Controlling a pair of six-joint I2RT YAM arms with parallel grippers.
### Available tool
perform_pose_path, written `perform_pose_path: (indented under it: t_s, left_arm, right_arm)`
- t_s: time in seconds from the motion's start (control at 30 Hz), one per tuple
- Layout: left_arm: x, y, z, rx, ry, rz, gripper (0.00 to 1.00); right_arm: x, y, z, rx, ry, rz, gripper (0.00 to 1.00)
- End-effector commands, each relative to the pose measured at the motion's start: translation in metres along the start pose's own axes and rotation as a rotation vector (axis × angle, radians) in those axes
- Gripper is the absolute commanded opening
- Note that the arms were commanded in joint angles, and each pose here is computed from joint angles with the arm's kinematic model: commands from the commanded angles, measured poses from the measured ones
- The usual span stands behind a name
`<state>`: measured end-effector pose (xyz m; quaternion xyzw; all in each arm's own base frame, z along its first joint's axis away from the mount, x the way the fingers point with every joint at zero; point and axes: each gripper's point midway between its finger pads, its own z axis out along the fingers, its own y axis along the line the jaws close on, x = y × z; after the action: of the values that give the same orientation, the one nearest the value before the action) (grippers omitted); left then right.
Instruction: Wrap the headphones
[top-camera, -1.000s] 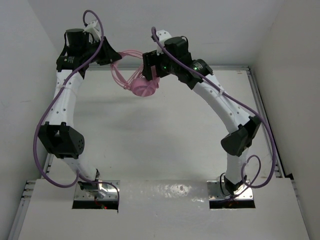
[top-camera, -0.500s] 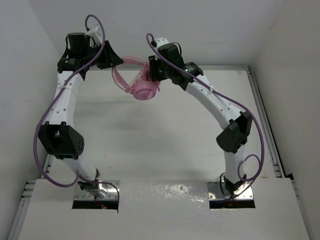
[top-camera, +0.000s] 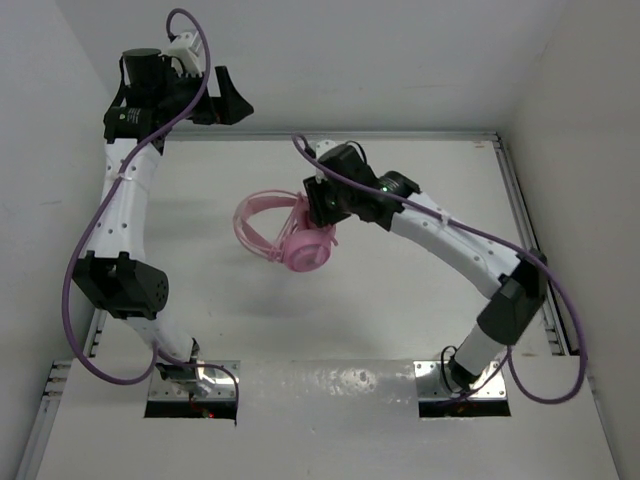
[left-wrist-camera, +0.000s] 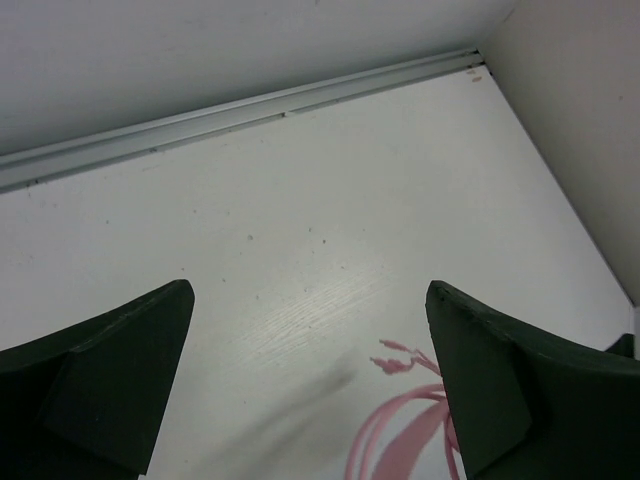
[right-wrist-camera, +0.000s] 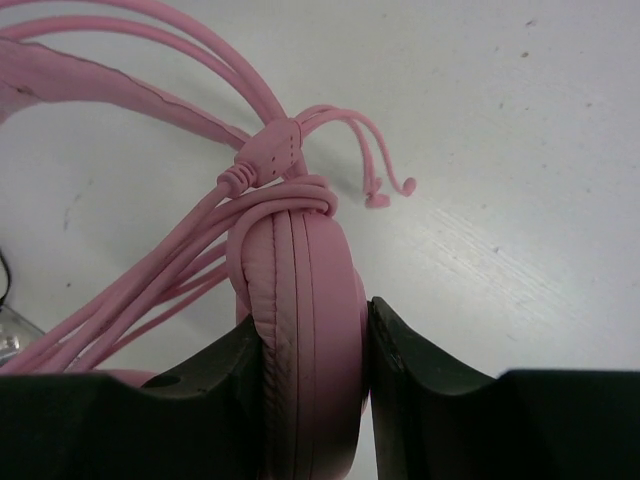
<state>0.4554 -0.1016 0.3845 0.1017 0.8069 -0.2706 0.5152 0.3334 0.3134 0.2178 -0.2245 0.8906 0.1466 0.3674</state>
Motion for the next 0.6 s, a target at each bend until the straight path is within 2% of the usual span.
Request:
perform_pose_path:
  t_s: [0.0,0.07,0.1,0.17,0.3,0.57]
  left_arm:
    - [-0.015,-0.011,-0.011,0.017,-0.040,0.041,0.99]
    - [-0.013,-0.011,-0.009,0.023,-0.037,0.039,0.99]
    - [-0.012,-0.010,-0.008,0.023,-0.033,0.035,0.99]
    - [-0.013,-0.010,-0.008,0.020,-0.039,0.034,0.98]
    - [-0.009,-0.009,-0.004,0.032,-0.032,0.020,0.98]
    - [-0.007,-0.012,-0.001,0.059,-0.028,0.010,0.98]
  right_arm:
    - [-0.010,0.009,-0.040,-0.084,-0.122,0.086,0.00]
    - [-0.005,0.014,-0.057,-0.138,-0.164,0.124,0.00]
    - [0.022,0.010,-0.049,-0.128,-0.116,0.134,0.00]
    - [0.036,0.006,-0.059,-0.126,-0.113,0.167,0.00]
    - [0.087,-0.010,-0.057,-0.060,-0.030,0.257,0.00]
    - [0.138,-0.071,-0.064,0.140,0.012,0.425,0.00]
